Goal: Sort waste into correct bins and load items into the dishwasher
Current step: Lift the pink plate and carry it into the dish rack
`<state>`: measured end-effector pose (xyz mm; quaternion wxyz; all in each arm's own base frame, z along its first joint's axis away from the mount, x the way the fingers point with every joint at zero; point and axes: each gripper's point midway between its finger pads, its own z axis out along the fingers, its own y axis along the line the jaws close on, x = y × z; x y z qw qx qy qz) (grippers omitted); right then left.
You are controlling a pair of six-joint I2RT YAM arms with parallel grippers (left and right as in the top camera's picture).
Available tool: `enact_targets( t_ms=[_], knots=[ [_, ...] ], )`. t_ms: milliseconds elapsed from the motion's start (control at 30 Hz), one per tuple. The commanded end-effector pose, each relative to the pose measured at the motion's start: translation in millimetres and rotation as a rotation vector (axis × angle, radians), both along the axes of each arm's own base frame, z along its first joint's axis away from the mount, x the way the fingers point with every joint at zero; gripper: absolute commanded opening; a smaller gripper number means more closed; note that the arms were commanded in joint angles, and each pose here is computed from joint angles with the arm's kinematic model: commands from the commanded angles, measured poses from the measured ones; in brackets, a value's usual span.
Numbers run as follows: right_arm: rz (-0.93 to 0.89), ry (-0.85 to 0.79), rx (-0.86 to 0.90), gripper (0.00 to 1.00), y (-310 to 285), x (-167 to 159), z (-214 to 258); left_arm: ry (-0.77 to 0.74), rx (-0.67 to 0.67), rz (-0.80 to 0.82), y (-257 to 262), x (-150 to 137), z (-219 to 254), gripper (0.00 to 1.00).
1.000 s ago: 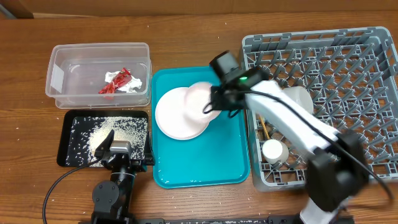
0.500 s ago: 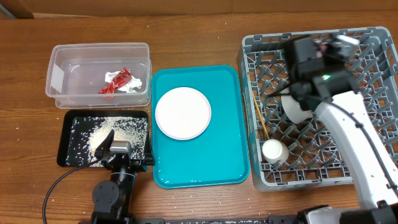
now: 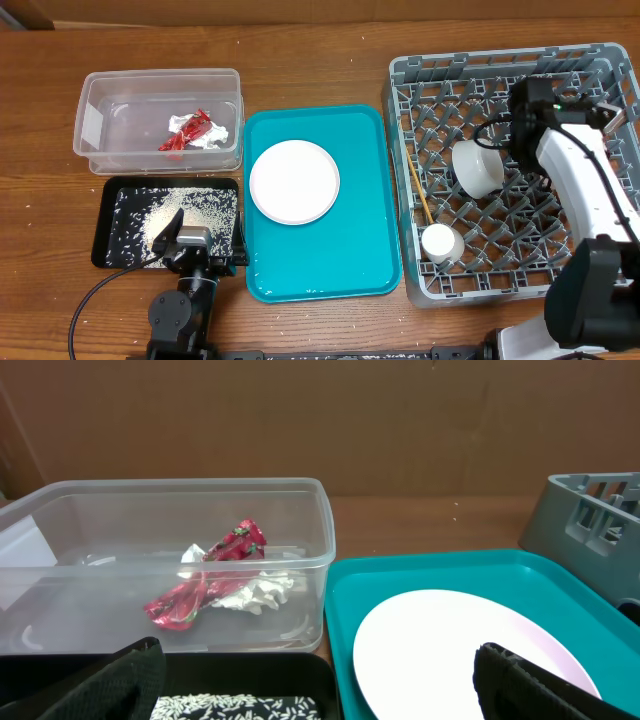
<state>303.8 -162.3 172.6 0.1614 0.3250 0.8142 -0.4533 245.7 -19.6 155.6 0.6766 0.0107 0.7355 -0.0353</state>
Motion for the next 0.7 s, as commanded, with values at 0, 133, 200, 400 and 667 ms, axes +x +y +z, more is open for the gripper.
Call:
enact_targets(
  t_ms=[0, 133, 200, 400, 667],
  knots=[
    [0.041, -0.004, 0.008, 0.04, 16, 7, -5, -0.008, 0.019, 0.021, 5, 0, 1, 1.0],
    [0.127, 0.007, -0.015, 0.04, 41, 18, -3, -0.008, 0.019, 0.021, 5, 0, 1, 1.0],
    [0.161, 0.016, -0.029, 0.04, 51, 20, -4, -0.008, 0.019, 0.021, 5, 0, 1, 1.0],
    [0.201, 0.048, -0.15, 0.04, 53, 19, 4, -0.008, 0.019, 0.021, 5, 0, 1, 1.0],
    [0.187, 0.042, -0.232, 0.04, 43, 19, 17, -0.008, 0.019, 0.021, 5, 0, 1, 1.0]
  ],
)
